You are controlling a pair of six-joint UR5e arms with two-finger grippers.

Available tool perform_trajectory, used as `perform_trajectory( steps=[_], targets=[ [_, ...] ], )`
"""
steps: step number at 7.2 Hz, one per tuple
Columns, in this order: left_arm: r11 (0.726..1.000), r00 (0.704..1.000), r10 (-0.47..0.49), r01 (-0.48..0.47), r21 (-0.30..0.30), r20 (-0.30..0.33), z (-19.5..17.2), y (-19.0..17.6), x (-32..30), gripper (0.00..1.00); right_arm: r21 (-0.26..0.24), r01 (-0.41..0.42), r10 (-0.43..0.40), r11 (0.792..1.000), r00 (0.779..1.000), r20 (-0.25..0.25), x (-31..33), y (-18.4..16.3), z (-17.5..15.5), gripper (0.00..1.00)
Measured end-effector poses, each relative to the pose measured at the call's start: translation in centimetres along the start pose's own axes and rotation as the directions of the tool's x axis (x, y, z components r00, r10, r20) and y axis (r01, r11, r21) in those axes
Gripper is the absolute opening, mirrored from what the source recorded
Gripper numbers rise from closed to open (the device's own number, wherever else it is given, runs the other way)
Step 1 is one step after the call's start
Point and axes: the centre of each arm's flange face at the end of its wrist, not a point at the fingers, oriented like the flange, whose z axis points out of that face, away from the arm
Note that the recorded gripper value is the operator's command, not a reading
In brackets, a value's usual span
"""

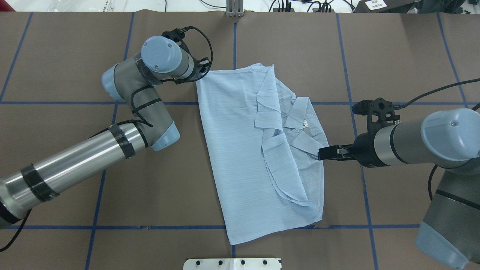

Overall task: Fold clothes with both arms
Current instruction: 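Pull the held edge away from the robot with the left gripper, squaring the shirt, then withdraw the left arm while the right gripper moves to the collar flap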

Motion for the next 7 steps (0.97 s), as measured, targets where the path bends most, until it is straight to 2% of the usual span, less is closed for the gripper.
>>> perform_trajectory(
  steps=[2, 4, 5, 6, 7],
  targets=[
    [0.995, 0.995, 0.01, 0.001, 0.104, -0.1, 1.0, -1.3, 1.5, 0.0, 0.007, -0.006, 0.006, 1.0, 1.0, -0.008, 0.3, -0.3, 0.2, 1.0],
    [0.987, 0.988, 0.015, 0.009, 0.161, -0.152, 1.9, -2.1, 1.1, 0.0, 0.016, -0.009, 0.009, 1.0, 1.0, -0.021, 0.6, -0.5, 0.6, 1.0],
    [0.986, 0.988, 0.02, 0.007, 0.169, -0.155, 2.1, -2.2, 1.0, 0.6, 0.016, -0.01, 0.01, 1.0, 1.0, -0.024, 0.7, -0.5, 0.8, 1.0],
    [0.985, 0.987, 0.037, -0.01, 0.174, -0.153, 2.2, -2.2, 0.9, 1.0, 0.017, -0.01, 0.01, 1.0, 1.0, -0.025, 0.6, -0.5, 0.8, 1.0],
    [0.983, 0.987, 0.062, -0.034, 0.18, -0.151, 2.1, -2.3, 0.9, 1.0, 0.023, -0.008, 0.009, 1.0, 1.0, -0.025, 0.5, -0.6, 0.9, 1.0]
  ],
)
